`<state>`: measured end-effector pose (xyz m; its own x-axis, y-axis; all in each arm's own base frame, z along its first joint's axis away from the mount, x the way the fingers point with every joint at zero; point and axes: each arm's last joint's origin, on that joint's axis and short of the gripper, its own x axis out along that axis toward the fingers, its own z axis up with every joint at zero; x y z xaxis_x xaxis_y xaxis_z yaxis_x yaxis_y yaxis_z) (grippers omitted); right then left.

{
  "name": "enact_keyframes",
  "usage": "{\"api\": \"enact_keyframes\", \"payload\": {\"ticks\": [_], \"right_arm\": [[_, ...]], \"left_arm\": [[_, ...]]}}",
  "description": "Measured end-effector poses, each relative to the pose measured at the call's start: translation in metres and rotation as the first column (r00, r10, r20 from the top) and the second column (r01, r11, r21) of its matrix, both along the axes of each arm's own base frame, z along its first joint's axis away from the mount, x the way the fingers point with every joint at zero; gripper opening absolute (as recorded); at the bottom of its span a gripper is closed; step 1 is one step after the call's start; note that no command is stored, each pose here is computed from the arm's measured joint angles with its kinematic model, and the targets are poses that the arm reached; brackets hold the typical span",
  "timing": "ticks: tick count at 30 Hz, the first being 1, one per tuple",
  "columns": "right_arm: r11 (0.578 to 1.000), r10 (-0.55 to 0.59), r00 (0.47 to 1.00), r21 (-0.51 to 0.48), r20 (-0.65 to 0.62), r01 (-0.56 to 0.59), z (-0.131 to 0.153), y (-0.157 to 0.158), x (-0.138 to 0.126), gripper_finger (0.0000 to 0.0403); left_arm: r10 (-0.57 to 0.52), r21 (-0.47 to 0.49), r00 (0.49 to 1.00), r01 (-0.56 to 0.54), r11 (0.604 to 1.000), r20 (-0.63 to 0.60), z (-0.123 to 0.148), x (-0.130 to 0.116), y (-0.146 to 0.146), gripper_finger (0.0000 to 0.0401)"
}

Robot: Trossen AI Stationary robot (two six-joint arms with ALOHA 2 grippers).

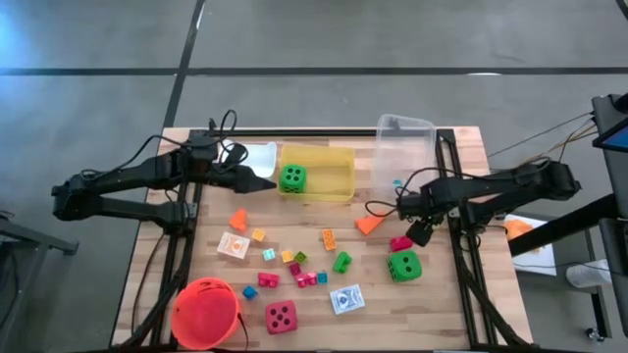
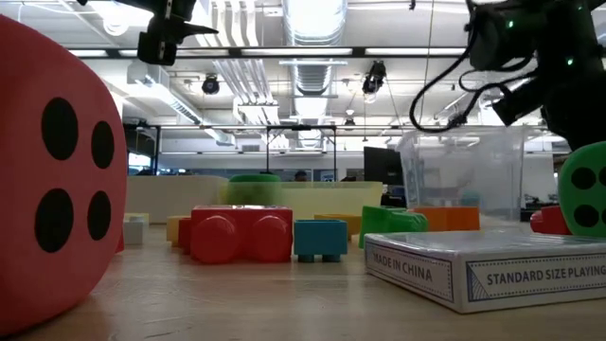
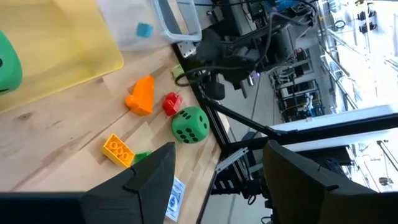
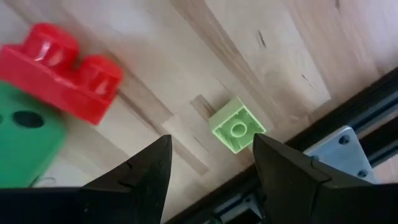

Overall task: Pick & Place Toys
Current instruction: Adjust the transparent bin

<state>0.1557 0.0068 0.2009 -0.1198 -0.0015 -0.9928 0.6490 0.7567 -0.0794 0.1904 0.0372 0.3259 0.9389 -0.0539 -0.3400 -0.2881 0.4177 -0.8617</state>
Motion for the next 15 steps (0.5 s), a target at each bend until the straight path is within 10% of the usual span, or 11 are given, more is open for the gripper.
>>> {"api": "enact_keyframes", "payload": {"ticks": [15], "right_arm": [[0.987,-0.152,0.968,-0.022,0.197,0.159,0.033,0.006,-0.003,0.0221]], "left_arm": [[-0.003,0.001,1.000,0.003,1.000,0.000,0.000,0.000,0.000,0.0232]]}}
